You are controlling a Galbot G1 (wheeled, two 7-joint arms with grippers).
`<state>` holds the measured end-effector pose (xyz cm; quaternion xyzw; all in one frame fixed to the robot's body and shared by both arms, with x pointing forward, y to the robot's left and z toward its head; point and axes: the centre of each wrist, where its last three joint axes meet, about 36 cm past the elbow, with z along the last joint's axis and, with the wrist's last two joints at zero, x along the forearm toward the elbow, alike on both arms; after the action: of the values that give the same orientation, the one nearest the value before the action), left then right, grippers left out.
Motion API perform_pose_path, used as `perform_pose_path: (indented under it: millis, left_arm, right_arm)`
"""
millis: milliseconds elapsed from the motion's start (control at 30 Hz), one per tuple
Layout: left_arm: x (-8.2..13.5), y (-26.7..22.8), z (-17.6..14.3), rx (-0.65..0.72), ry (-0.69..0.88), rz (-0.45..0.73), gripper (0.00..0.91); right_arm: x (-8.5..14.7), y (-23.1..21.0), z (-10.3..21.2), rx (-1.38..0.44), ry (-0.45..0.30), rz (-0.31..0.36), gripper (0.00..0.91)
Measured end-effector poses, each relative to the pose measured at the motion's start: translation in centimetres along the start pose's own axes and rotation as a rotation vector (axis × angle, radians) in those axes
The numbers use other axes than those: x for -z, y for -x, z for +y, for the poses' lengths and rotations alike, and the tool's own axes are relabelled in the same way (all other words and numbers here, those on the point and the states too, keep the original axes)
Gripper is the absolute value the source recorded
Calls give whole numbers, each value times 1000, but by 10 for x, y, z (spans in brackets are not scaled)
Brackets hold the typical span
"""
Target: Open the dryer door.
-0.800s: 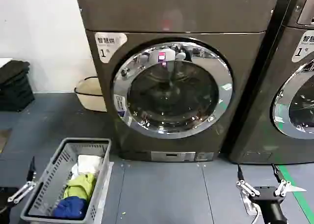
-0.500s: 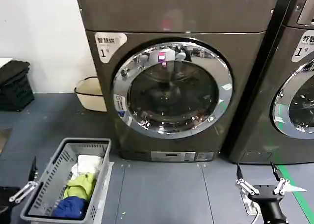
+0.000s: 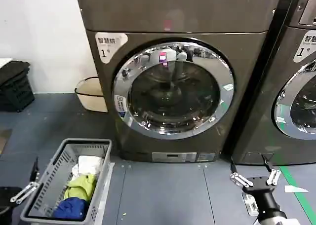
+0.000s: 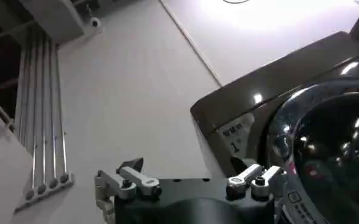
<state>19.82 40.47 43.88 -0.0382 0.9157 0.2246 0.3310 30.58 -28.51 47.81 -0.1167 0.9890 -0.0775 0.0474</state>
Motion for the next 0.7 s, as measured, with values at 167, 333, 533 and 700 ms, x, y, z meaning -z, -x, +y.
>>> perform_pose_path:
  millis: [167, 333, 533, 700]
  left_arm:
    - [-1, 1, -2, -5, 3, -3, 907]
    - [-1, 1, -4, -8, 2, -1, 907]
    - [0, -2, -7, -11, -3, 6, 907]
    - [0, -1, -8, -14, -5, 5, 907]
  right_arm:
    - [-1, 24, -10, 51, -2, -18, 907]
    - [-2, 50, -18, 105, -6, -25, 907]
    - [-5, 77, -20, 187, -3, -26, 907]
    - [-3, 100, -20, 248, 4, -25, 907]
